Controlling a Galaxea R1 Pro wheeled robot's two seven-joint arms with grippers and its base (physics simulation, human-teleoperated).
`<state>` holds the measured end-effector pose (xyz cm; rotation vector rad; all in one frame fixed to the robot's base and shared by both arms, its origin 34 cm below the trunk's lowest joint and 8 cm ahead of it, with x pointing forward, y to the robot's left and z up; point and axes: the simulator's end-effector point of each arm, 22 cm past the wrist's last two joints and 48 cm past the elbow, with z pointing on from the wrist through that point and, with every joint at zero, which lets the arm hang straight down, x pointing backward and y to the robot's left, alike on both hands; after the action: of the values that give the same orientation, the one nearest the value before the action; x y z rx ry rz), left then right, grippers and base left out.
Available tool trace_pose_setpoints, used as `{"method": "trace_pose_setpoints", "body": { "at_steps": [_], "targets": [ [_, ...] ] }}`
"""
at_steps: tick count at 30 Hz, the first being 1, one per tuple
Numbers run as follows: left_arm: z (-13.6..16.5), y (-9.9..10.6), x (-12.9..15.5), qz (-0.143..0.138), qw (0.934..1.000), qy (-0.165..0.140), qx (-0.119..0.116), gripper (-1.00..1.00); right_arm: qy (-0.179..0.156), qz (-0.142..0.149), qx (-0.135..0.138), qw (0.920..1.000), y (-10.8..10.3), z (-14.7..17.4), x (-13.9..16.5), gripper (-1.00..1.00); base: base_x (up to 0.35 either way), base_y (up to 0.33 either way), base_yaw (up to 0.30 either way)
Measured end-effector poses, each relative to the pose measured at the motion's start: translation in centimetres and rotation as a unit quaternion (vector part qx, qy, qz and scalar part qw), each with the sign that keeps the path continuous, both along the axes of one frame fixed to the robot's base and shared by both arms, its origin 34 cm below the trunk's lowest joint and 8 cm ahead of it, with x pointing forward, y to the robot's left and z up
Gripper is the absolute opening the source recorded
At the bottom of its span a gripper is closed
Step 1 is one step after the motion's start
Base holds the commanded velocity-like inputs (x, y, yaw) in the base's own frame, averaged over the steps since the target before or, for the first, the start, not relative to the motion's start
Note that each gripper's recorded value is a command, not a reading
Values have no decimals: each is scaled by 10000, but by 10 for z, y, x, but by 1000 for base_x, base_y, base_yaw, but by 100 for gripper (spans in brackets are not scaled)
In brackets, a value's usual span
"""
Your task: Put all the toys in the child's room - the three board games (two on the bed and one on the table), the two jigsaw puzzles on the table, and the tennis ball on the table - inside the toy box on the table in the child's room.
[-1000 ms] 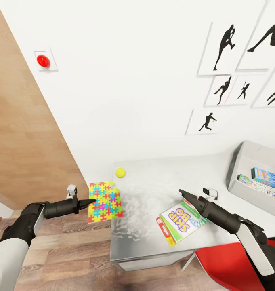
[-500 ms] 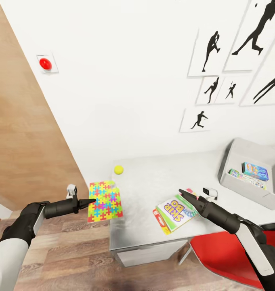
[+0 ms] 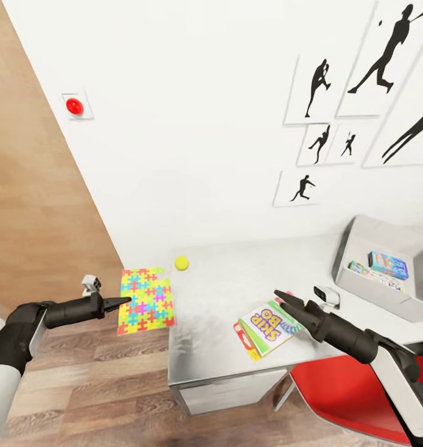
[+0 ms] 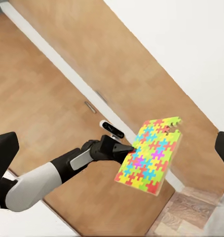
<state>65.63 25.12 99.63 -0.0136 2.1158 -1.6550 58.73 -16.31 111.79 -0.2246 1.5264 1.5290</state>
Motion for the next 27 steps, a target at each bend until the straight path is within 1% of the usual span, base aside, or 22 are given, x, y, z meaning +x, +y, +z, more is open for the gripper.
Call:
{"method": "trace_pose_setpoints", "body": {
  "at_steps": [3, 7, 27],
  "targets": [
    [5, 21, 1, 77, 9998, -56, 185, -100, -67, -9, 3, 10000, -2, 5, -5, 100, 0, 0, -52],
    [10, 28, 1, 101, 9996, -102, 248, -100, -155, -37, 28, 9999, -6, 11, -7, 100, 0, 0, -102],
    [26, 28, 0, 98, 9993, -254, 263, -100, -325, -46, 58, 9994, -9, 25, -12, 100, 0, 0, -180]
  ]
}}
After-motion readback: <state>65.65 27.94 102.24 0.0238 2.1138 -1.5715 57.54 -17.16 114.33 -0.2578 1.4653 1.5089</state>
